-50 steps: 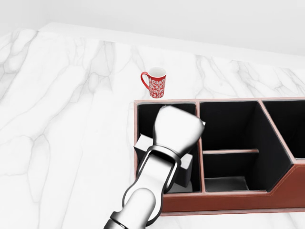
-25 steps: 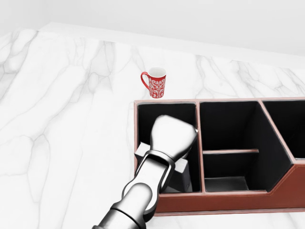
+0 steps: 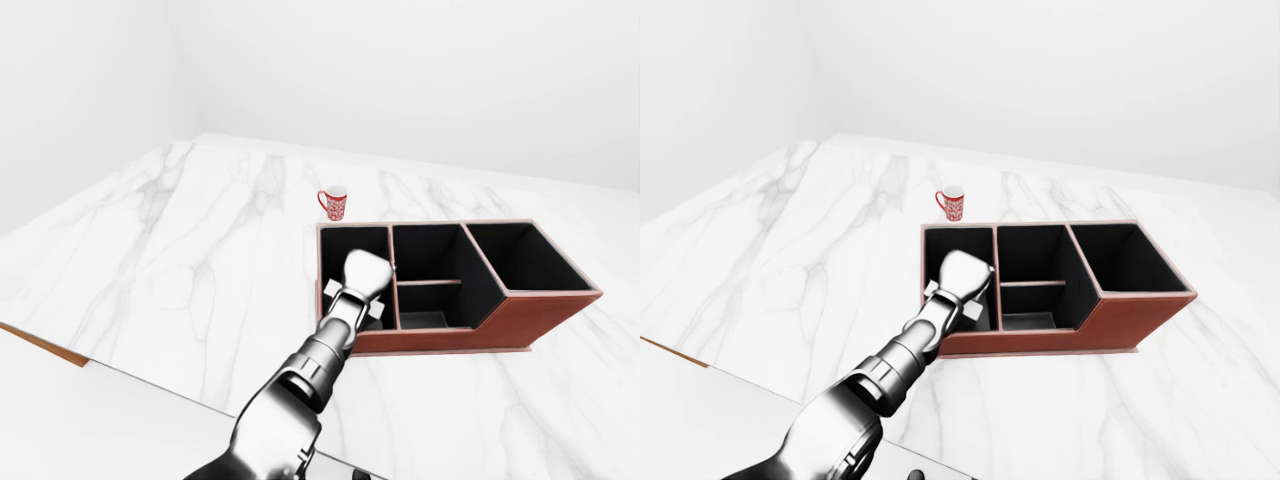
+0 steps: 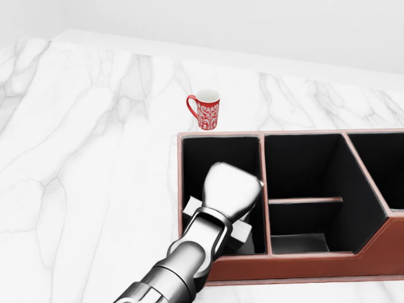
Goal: Pick up the book and place it in the left compartment of the caddy.
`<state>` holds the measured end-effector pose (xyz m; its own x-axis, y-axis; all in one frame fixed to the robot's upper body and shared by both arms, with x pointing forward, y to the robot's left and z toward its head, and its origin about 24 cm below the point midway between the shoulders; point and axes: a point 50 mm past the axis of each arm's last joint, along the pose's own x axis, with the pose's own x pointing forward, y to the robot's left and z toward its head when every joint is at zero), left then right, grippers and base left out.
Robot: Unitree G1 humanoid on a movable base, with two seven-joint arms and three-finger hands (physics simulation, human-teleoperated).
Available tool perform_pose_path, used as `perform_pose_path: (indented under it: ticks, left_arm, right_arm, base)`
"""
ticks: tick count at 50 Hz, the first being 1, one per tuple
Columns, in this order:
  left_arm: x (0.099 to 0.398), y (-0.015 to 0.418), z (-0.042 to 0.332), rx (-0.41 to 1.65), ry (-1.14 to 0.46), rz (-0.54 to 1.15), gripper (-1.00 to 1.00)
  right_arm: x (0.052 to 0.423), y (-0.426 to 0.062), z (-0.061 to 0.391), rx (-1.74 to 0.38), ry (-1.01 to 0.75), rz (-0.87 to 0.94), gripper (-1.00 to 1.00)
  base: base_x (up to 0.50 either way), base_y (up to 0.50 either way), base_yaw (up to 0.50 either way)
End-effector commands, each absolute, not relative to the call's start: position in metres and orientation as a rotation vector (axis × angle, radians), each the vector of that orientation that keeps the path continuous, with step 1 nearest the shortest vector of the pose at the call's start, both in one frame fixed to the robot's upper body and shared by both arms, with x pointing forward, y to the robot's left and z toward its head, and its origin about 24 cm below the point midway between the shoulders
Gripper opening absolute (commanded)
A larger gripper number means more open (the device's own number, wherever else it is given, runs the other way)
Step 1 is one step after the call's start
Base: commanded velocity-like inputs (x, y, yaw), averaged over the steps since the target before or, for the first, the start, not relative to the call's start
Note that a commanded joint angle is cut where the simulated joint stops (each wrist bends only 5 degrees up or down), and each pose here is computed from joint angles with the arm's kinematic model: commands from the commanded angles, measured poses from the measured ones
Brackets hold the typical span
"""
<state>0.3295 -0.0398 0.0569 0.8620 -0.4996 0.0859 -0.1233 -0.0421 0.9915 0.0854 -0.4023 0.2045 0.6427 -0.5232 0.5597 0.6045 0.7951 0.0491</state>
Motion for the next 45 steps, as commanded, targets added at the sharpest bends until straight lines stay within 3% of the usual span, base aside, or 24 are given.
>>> perform_pose_path:
  ticks: [1, 18, 32, 33, 34, 35, 36, 37, 45]
  left_arm:
    - [0.327, -0.028, 0.037, 1.578, -0.424, -0.328, -1.00]
    - [0.322, 0.002, 0.006, 1.498, -0.211, -0.314, -1.00]
    - [0.320, 0.015, -0.003, 1.463, -0.135, -0.297, -1.00]
    - [0.319, 0.016, -0.004, 1.456, -0.128, -0.294, -0.28]
    - [0.319, 0.016, -0.004, 1.455, -0.128, -0.293, -0.28]
    - [0.319, 0.017, -0.005, 1.448, -0.120, -0.289, 0.20]
    - [0.319, 0.018, -0.006, 1.446, -0.114, -0.288, 0.52]
    - [0.319, 0.019, -0.006, 1.439, -0.107, -0.284, 0.68]
    - [0.319, 0.026, -0.008, 1.405, -0.082, -0.250, 0.96]
  right_arm:
    - [0.086, -0.402, 0.204, -0.147, -0.589, -0.644, 1.00]
    - [0.087, -0.402, 0.203, -0.145, -0.584, -0.641, 1.00]
    - [0.087, -0.402, 0.203, -0.145, -0.581, -0.642, 1.00]
    - [0.088, -0.402, 0.202, -0.143, -0.577, -0.642, 1.00]
    - [0.088, -0.402, 0.201, -0.143, -0.576, -0.642, 1.00]
    - [0.087, -0.402, 0.202, -0.143, -0.578, -0.642, 1.00]
    - [0.087, -0.402, 0.203, -0.146, -0.582, -0.642, 1.00]
    - [0.088, -0.402, 0.202, -0.143, -0.578, -0.643, 1.00]
    - [0.086, -0.402, 0.203, -0.146, -0.583, -0.645, 1.00]
  base:
    - [0.00, 0.00, 0.00]
    - [0.00, 0.00, 0.00]
    - [0.00, 0.00, 0.00]
    - [0.00, 0.00, 0.01]
    - [0.00, 0.00, 0.00]
    - [0.00, 0.00, 0.01]
    - [0.00, 0.00, 0.00]
    - [0.00, 0.00, 0.00]
    - [0.00, 0.00, 0.00]
